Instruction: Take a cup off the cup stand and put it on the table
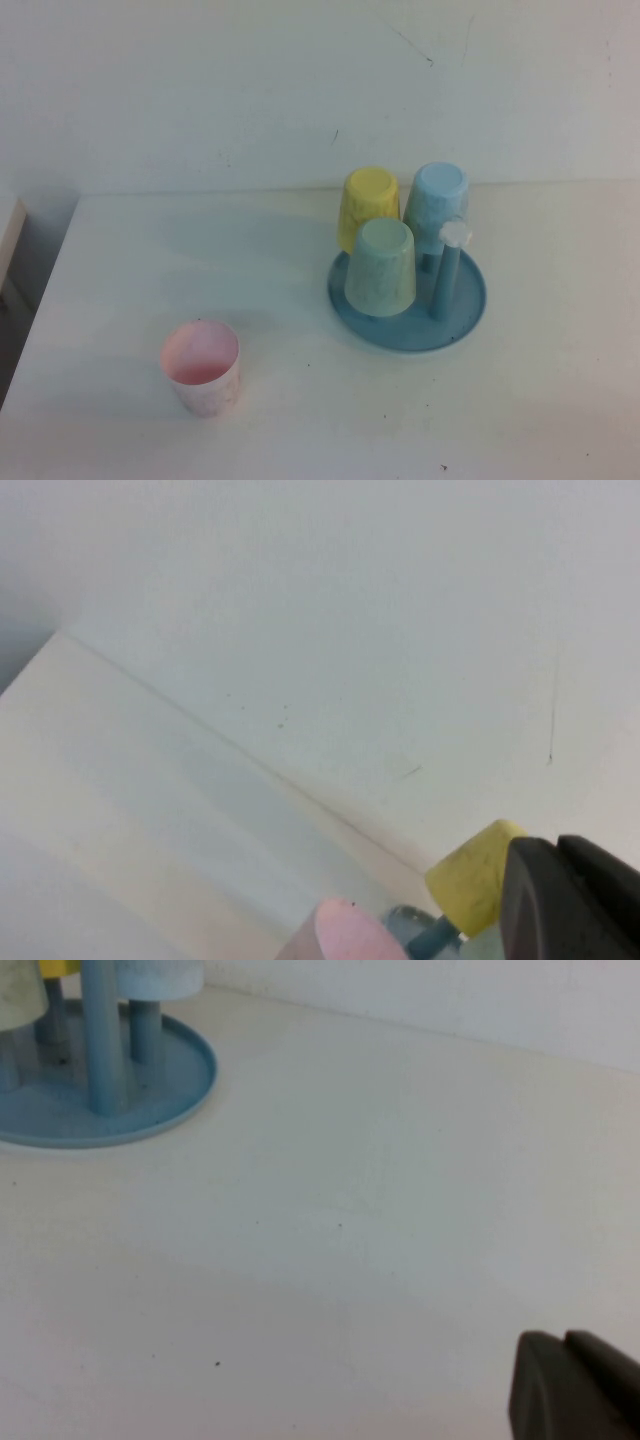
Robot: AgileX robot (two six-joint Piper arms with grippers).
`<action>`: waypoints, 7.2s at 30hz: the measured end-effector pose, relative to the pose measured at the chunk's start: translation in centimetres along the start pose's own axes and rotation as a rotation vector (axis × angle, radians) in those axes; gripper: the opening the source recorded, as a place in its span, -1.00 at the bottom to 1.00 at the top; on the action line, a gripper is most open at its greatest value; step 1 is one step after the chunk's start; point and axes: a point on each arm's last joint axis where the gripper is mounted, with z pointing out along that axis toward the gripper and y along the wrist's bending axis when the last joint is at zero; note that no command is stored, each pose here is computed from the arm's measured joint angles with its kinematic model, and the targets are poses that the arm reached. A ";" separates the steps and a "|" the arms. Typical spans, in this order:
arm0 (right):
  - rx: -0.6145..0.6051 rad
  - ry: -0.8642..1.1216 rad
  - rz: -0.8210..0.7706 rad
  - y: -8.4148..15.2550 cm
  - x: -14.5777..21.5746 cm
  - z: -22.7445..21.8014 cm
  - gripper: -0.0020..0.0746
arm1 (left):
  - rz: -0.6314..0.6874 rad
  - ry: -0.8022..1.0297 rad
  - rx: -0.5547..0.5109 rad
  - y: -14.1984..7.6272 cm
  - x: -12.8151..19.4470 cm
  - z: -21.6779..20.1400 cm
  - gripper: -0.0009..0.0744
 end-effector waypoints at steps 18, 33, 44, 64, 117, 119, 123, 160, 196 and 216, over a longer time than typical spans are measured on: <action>0.000 0.000 0.000 0.0 0.0 0.0 -0.95 | 0.512 0.335 0.083 -9.4 -6.2 0.7 -0.98; 0.000 0.000 0.000 0.0 0.0 0.0 -0.95 | 0.818 0.784 0.482 -16.9 -8.2 16.7 -0.98; 0.000 0.000 0.000 0.0 0.0 0.0 -0.95 | 1.014 1.040 0.409 -21.1 -0.3 25.0 -0.97; 0.000 0.000 0.000 0.0 0.0 0.0 -0.95 | 0.844 1.121 0.236 -20.3 7.1 32.7 0.86; -0.139 -0.005 0.422 1.2 -0.3 -0.1 -0.95 | 0.897 1.242 0.334 -26.2 0.0 29.1 0.55; -0.209 -0.015 0.628 1.7 -0.7 -0.2 -0.95 | 0.871 1.281 0.310 -25.9 0.3 28.8 0.55; -0.271 -0.112 0.884 1.7 -1.9 -0.3 -0.95 | 0.760 1.377 0.223 -23.5 1.3 28.2 0.55; -0.679 -0.179 0.087 3.6 -15.9 5.5 -0.88 | -0.807 1.212 0.134 -14.4 2.4 26.1 0.55; -1.229 -0.082 0.095 11.5 -22.2 19.7 -0.39 | -0.811 1.123 0.126 -14.8 1.2 27.3 0.55; -1.244 -0.089 0.103 11.8 -22.7 19.6 -0.82 | -0.659 1.072 0.270 -14.5 0.3 27.5 0.56</action>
